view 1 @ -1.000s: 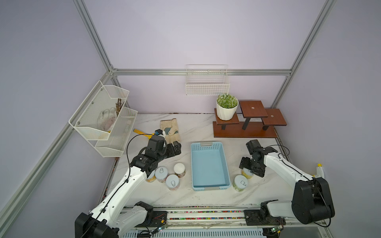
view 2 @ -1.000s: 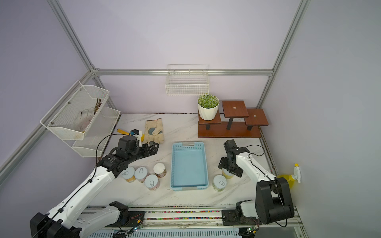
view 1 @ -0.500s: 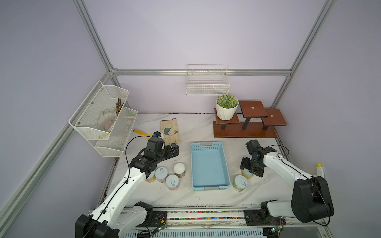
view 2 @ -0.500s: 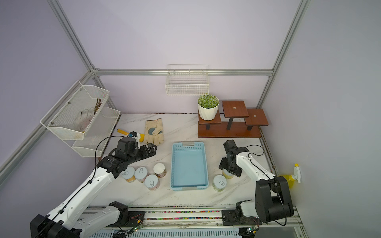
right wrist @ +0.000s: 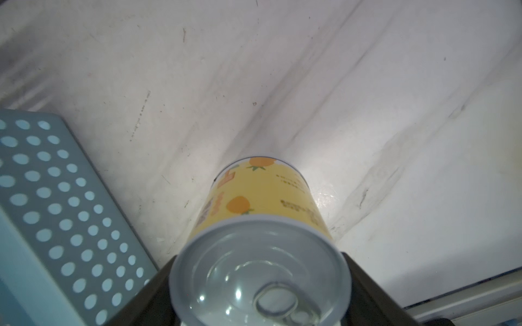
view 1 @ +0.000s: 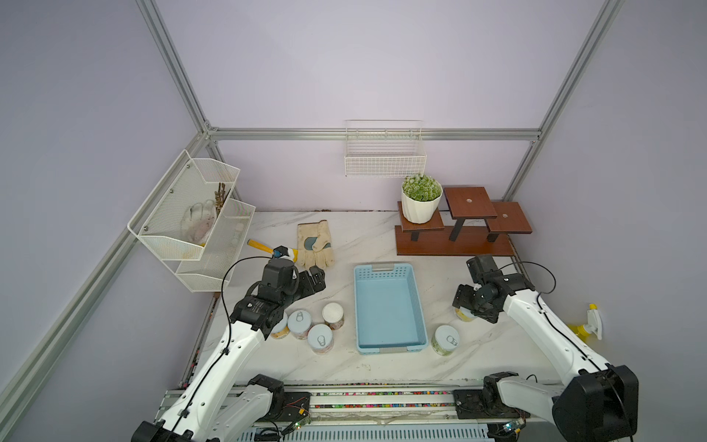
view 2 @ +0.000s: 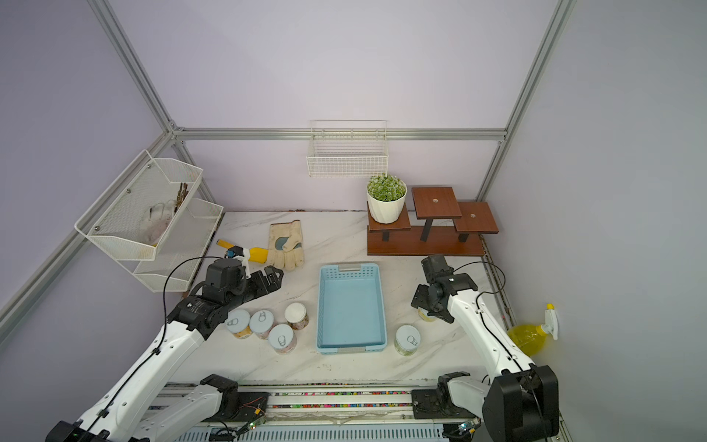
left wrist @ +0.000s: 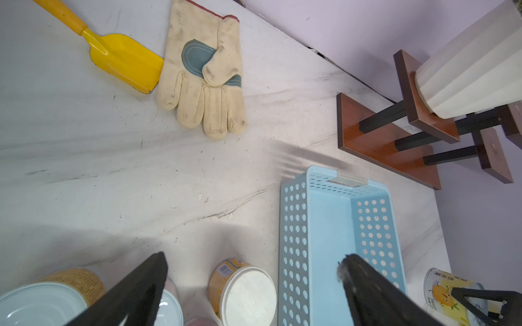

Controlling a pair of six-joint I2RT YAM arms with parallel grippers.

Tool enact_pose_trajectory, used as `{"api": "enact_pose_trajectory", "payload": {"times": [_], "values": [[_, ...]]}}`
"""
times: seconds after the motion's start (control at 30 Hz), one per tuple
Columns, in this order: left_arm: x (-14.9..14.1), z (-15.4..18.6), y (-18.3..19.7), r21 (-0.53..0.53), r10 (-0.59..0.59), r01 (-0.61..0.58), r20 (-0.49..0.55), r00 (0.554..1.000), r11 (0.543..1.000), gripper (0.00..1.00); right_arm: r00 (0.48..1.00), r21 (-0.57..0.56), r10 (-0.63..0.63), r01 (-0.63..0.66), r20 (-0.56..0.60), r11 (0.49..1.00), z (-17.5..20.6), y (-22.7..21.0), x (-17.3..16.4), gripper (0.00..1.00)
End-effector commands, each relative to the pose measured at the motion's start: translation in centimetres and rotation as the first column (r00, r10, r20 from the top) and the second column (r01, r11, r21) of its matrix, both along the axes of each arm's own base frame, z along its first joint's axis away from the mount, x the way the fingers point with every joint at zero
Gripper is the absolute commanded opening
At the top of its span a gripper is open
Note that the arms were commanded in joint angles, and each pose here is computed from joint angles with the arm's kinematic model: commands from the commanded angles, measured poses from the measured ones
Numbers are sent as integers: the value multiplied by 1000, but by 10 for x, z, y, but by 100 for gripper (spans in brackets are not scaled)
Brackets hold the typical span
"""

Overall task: Put the canned food in the basket
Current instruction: Place the canned food in the basket.

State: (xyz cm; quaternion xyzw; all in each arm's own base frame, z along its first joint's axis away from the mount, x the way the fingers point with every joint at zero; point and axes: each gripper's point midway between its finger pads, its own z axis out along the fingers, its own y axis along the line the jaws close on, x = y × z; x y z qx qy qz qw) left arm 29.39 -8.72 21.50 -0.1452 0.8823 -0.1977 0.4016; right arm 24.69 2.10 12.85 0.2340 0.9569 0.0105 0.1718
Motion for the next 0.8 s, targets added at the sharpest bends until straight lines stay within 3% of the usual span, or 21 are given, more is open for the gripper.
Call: {"api": "enact_pose_trajectory", "payload": {"times": [0.0, 0.1, 0.2, 0.23, 0.43, 0.77], "values": [[-1, 18, -5, -60, -17, 22, 77, 997, 998, 100, 996, -3, 49, -49, 80, 999, 29, 2, 2, 32], [-4, 22, -2, -56, -11, 16, 90, 996, 998, 100, 988, 21, 99, -102, 123, 995, 47, 14, 5, 24], [-6, 23, -1, -73, -17, 24, 90, 996, 997, 100, 977, 14, 159, -163, 142, 987, 56, 29, 9, 2], [-6, 22, -3, -85, -28, 35, 81, 996, 996, 100, 974, 1, 176, -177, 140, 984, 58, 33, 10, 0], [-5, 16, -3, -116, -53, 58, 48, 997, 992, 100, 930, -6, 329, -332, 165, 943, 72, 84, 17, 0], [-9, 12, 41, -66, 43, -46, -41, 998, 997, 100, 833, 78, 515, -538, 205, 839, 84, 164, 39, 0]]}}
